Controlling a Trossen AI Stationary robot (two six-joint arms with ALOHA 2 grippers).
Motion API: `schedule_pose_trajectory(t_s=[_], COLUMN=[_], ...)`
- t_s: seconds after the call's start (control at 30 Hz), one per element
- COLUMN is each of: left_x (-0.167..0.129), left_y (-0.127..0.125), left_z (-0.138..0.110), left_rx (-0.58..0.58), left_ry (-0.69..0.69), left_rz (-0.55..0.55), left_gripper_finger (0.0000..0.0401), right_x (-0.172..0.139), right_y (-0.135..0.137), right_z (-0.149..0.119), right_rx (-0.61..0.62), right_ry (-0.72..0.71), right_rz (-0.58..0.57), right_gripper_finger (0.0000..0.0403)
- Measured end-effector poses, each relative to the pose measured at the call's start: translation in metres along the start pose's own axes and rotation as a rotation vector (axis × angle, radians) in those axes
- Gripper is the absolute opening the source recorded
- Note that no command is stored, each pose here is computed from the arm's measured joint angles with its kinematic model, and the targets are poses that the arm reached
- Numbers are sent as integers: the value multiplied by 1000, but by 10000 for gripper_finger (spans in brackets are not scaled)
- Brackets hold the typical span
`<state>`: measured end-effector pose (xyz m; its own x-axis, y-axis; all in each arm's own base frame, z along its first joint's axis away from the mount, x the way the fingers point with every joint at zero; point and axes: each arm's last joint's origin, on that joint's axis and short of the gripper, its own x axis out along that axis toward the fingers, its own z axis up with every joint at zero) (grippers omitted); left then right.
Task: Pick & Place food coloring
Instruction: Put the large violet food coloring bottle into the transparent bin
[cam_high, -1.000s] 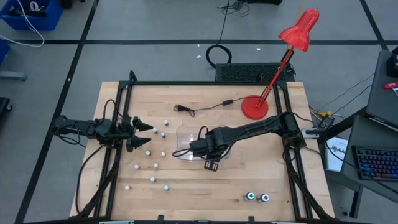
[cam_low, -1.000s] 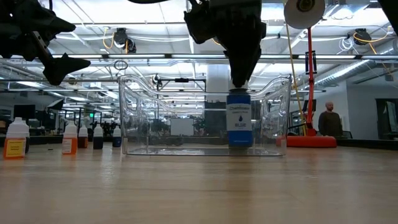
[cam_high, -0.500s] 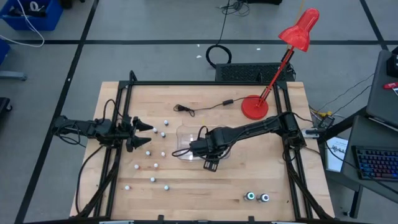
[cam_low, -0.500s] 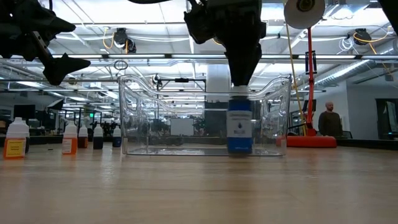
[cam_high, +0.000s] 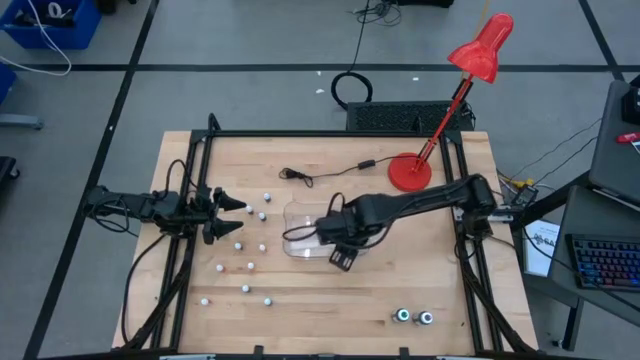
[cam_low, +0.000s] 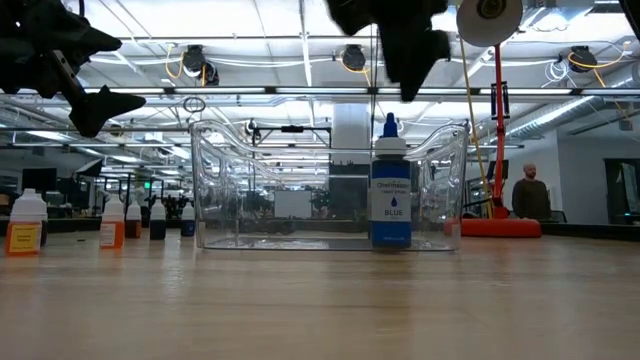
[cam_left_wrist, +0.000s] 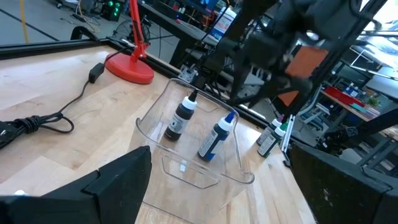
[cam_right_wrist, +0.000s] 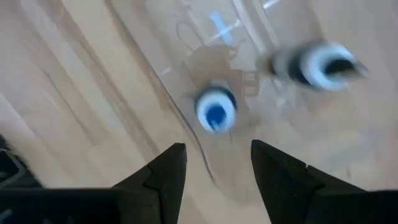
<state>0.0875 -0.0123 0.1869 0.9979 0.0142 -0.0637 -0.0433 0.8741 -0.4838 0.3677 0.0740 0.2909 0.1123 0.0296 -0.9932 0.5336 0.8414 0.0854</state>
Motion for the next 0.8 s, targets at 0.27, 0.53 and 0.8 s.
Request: schedule_pose_trajectory(t_s=[0.27, 0.53, 0.8], left_x=[0, 0, 0], left_y=[0, 0, 0], left_z=[0, 0, 0], left_rx=[0, 0, 0], left_ry=[1, 1, 1], left_rz=[0, 0, 0], left_gripper_finger=[379, 379, 379], right_x=[-27, -32, -22], right_y=[21, 58, 71], right_z=[-70, -145, -202], right_rx=[274, 434, 515], right_ry=[211, 303, 236], right_rz=[-29, -94, -189], right_gripper_finger=[169, 169, 169])
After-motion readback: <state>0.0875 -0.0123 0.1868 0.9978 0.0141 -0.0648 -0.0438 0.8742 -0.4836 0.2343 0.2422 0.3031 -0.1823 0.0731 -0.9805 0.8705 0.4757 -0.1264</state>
